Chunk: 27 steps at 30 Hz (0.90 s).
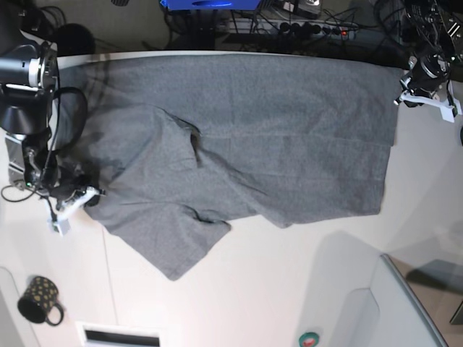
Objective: Layout the t-shirt on the table in an organized manner, then fold the t-shirt properly
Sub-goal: 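Grasp the shirt's edge with both grippers and pull it outward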
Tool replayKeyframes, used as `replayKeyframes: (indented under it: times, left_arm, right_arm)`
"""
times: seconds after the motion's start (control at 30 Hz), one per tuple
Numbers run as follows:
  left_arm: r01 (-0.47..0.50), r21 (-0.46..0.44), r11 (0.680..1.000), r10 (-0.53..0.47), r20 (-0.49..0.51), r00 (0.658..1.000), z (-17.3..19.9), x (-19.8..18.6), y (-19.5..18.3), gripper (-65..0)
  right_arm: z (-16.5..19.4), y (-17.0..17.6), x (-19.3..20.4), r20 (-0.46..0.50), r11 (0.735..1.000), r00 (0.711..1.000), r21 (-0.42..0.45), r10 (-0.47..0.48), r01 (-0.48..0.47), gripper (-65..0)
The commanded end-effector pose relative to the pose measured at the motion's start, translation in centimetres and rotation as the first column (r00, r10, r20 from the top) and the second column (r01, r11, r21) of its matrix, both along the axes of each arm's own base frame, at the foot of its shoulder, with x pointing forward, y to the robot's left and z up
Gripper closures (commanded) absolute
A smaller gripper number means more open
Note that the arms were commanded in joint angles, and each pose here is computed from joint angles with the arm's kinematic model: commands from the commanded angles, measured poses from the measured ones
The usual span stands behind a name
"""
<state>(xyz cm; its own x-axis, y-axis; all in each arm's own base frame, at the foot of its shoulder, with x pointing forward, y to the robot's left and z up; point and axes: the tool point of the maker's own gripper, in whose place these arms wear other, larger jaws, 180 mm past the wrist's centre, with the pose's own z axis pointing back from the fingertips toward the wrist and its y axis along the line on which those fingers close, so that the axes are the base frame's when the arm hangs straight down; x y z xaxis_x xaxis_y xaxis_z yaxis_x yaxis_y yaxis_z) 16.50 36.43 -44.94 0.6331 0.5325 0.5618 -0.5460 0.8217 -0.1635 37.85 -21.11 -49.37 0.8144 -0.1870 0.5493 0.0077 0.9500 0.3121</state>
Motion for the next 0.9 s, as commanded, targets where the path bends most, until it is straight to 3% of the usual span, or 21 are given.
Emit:
replayKeyframes:
  times: [0.0,0.23,0.53,0.7,0.87]
  left_arm:
    - [0.005,0.040,0.999,-0.006,0.014,1.000,0.8,0.4,1.1,0.0]
    - [0.046,0.140,0.989,-0.035,-0.086,0.996,-0.6,0.5,1.2,0.0]
    - [0.046,0.140,0.989,-0.032,-0.098,0.995,-1.0,0.3,1.2,0.0]
    - [0.044,0.146,0.988,-0.030,-0.091,0.995,-0.7,0.5,1.3,0.0]
    - [0.041,0.148,0.988,-0.028,-0.088,0.996,-0.6,0.5,1.4,0.0]
  right_arm:
    - [1.7,-1.5,1.9,0.050,0.999,0.998,-0.023,-0.035,0.036,-3.2]
    - [0.9,-3.9,1.6,0.017,0.983,0.987,-0.090,-0.162,0.163,-3.2]
    - [0.4,-6.4,0.9,-0.011,0.939,0.951,-0.163,-0.310,0.304,-3.3]
    - [0.1,-7.9,0.3,-0.024,0.895,0.913,-0.214,-0.406,0.392,-3.3]
    - [0.3,-8.1,0.4,-0.019,0.889,0.907,-0.208,-0.421,0.409,-3.3]
